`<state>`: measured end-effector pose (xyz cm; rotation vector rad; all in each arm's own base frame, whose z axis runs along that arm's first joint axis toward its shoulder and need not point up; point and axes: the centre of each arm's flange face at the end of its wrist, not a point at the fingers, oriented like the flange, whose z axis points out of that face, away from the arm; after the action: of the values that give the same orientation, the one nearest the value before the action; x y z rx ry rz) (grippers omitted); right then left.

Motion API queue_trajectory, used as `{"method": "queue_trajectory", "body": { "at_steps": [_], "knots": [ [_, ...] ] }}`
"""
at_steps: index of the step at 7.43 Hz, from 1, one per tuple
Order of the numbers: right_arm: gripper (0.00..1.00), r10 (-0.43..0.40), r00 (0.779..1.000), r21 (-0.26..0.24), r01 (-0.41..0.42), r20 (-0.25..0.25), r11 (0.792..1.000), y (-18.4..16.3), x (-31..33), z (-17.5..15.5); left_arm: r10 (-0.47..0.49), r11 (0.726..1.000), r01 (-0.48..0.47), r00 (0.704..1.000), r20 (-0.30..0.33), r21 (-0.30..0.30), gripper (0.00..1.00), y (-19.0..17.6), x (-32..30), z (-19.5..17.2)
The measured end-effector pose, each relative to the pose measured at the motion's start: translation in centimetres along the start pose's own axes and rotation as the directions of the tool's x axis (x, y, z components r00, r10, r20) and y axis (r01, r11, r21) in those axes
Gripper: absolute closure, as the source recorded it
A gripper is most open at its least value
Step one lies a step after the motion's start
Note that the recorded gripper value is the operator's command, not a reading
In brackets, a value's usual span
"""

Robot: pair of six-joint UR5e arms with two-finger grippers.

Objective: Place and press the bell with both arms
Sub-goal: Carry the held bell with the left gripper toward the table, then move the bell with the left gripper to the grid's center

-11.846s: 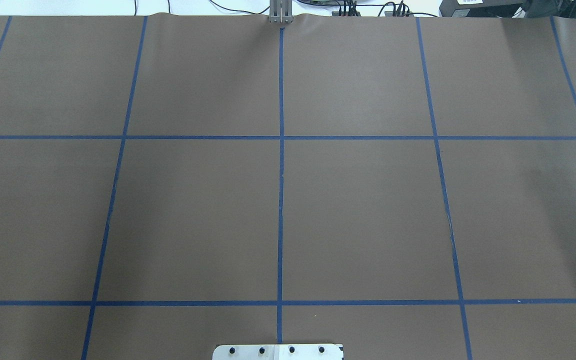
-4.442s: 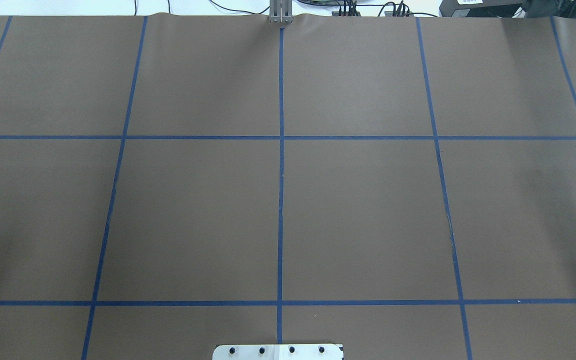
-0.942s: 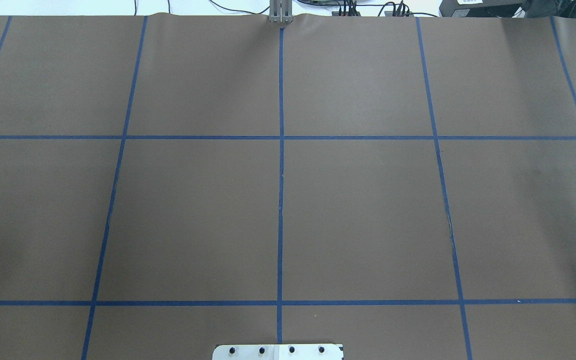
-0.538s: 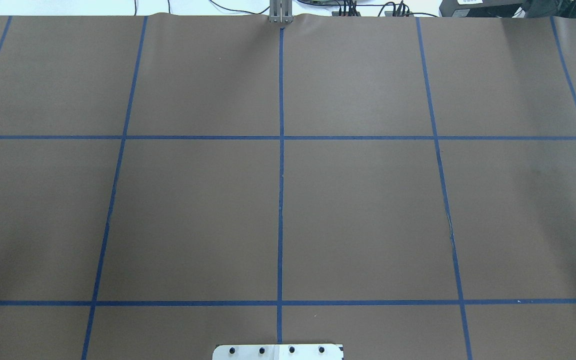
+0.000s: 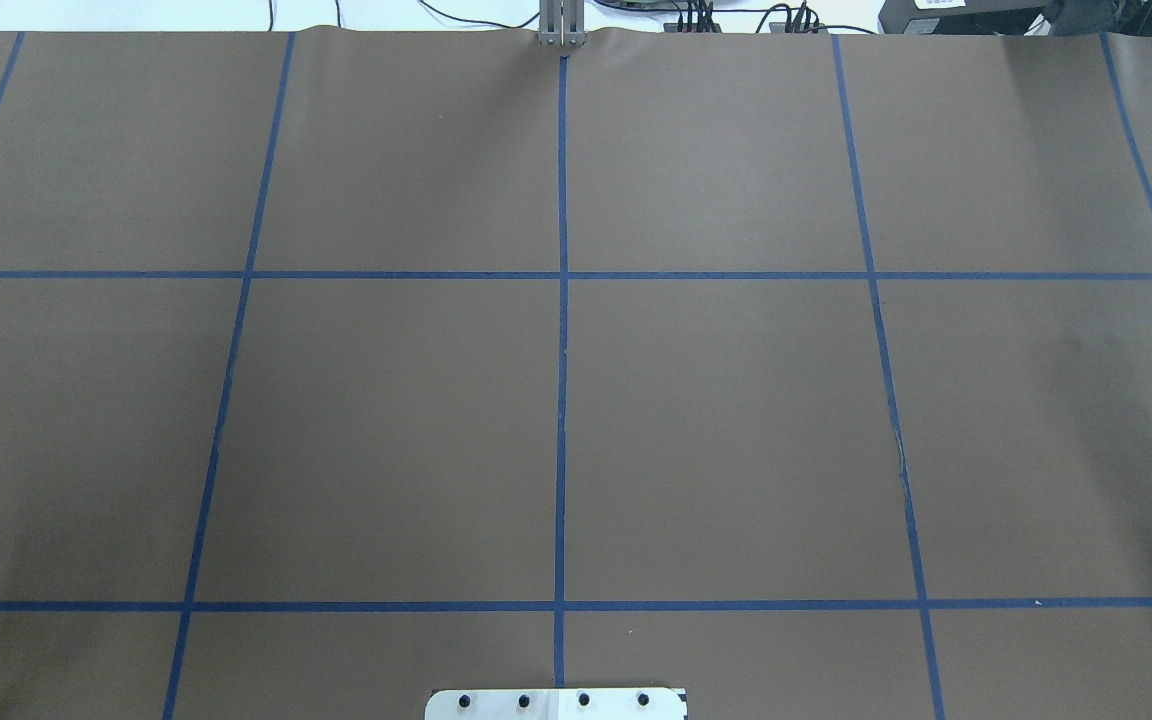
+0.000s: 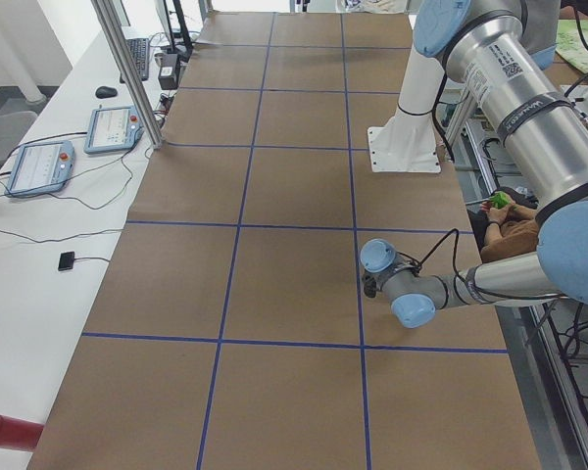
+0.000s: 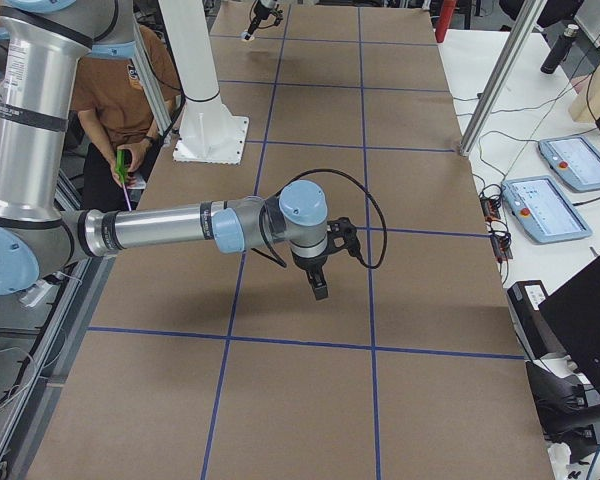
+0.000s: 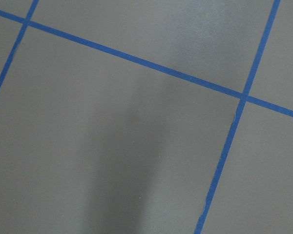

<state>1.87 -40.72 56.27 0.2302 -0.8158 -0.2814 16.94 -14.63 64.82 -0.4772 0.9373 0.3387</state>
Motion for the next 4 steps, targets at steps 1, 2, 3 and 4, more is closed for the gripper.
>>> {"method": "queue_trajectory", "body": {
  "at_steps": [1, 2, 3, 4],
  "knots": [
    [0.00, 0.002, 1.000, -0.002, -0.002, 0.001, 1.000, 0.0, 0.1, 0.1, 0.007, 1.000, -0.007, 1.000, -0.018, 0.005, 0.85, -0.3, 1.6, -0.4],
    [0.00, 0.004, 1.000, -0.003, -0.004, 0.002, 1.000, 0.1, 0.2, 0.2, 0.022, 1.000, -0.021, 0.999, -0.034, 0.011, 0.87, -1.1, 3.5, -0.5],
    [0.00, 0.005, 1.000, -0.004, -0.005, 0.003, 1.000, 0.1, 0.2, 0.2, 0.032, 0.999, -0.031, 0.998, -0.046, 0.018, 0.87, -2.5, 5.5, -0.5],
    [0.00, 0.006, 1.000, -0.006, -0.006, 0.004, 1.000, 0.1, 0.2, 0.3, 0.043, 0.999, -0.041, 0.997, -0.060, 0.036, 0.87, -4.1, 7.4, -0.6]
  ]
}}
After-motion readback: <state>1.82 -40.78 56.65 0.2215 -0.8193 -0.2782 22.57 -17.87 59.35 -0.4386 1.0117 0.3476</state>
